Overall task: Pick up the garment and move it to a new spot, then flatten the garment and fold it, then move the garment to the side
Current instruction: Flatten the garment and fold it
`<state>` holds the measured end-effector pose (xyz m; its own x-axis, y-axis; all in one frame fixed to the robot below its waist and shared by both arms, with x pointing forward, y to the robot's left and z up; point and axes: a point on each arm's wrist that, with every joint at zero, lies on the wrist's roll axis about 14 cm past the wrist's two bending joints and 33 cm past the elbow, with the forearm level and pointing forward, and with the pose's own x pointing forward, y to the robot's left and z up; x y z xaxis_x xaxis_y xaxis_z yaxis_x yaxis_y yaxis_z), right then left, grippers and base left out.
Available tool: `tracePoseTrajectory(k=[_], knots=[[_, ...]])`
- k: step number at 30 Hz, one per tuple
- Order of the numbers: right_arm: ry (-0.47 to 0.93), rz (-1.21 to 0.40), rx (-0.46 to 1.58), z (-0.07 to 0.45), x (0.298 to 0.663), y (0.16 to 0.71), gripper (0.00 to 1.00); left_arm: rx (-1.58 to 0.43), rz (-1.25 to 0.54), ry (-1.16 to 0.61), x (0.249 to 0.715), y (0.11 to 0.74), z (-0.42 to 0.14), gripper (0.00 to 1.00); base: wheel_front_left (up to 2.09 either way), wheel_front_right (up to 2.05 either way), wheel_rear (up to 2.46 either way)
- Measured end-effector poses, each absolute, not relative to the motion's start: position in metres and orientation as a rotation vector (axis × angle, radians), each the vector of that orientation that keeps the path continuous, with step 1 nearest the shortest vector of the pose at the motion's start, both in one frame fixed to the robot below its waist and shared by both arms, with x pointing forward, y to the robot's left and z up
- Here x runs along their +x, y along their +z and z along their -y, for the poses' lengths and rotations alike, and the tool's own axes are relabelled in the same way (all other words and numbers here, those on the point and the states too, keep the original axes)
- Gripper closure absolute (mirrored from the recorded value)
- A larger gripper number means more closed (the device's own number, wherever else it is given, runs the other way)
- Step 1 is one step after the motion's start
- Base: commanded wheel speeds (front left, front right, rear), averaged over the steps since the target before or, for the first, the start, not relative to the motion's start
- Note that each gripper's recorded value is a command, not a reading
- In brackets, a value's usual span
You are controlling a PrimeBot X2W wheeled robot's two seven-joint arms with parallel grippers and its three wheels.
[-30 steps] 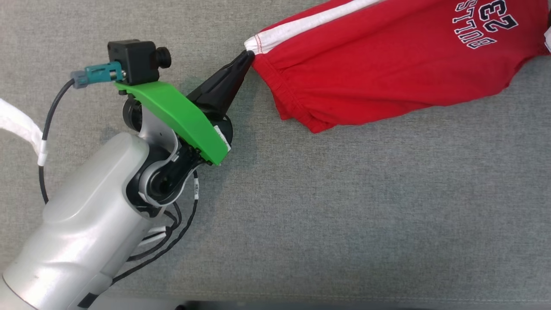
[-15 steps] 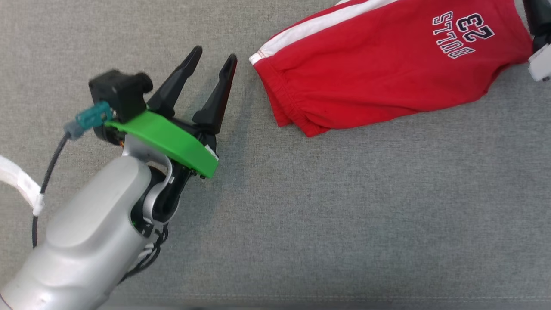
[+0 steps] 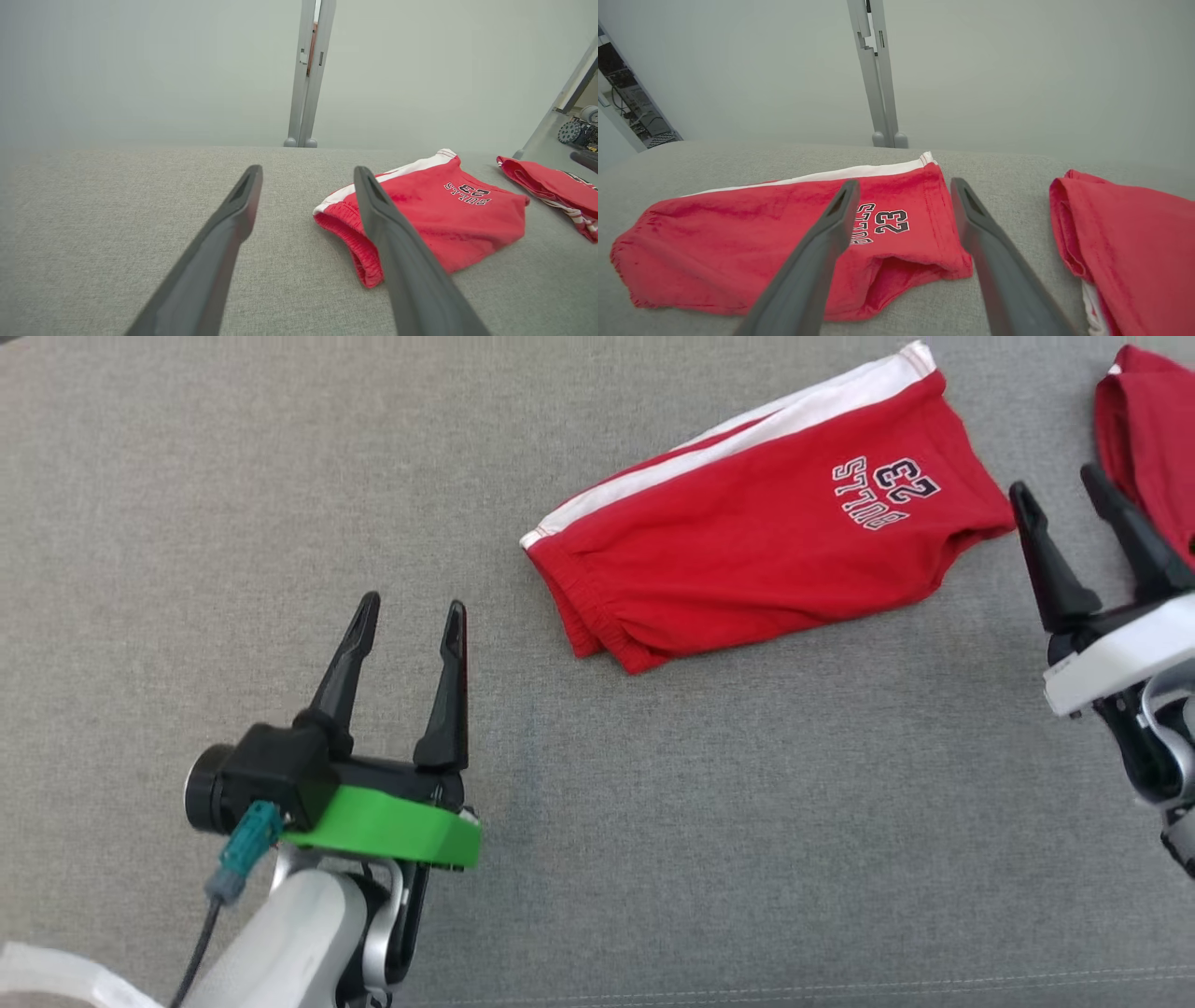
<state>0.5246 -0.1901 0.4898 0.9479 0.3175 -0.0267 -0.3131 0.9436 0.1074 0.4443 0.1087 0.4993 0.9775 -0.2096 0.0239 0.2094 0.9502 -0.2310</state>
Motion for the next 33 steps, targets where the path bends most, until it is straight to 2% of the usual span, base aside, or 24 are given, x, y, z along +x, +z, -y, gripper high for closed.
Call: tracePoseTrajectory(k=[6,11,23,33], knots=[[0.284,-0.056,0.115,0.199,0.497,0.488,0.0,-0.201,0.025,-0.154,0.414,0.501,-0.111,0.0,0.0,0.0,0.0],[0.258,-0.101,0.126,0.205,0.5,0.476,0.0,-0.199,0.018,-0.139,0.397,0.496,-0.106,0.0,0.0,0.0,0.0],[0.227,-0.375,0.056,0.21,0.585,0.437,0.0,-0.154,-0.017,-0.079,0.397,0.477,-0.12,0.0,0.0,0.0,0.0],[0.247,-0.59,0.042,0.191,0.601,0.369,0.0,-0.143,-0.084,-0.008,0.395,0.455,-0.142,0.0,0.0,0.0,0.0]])
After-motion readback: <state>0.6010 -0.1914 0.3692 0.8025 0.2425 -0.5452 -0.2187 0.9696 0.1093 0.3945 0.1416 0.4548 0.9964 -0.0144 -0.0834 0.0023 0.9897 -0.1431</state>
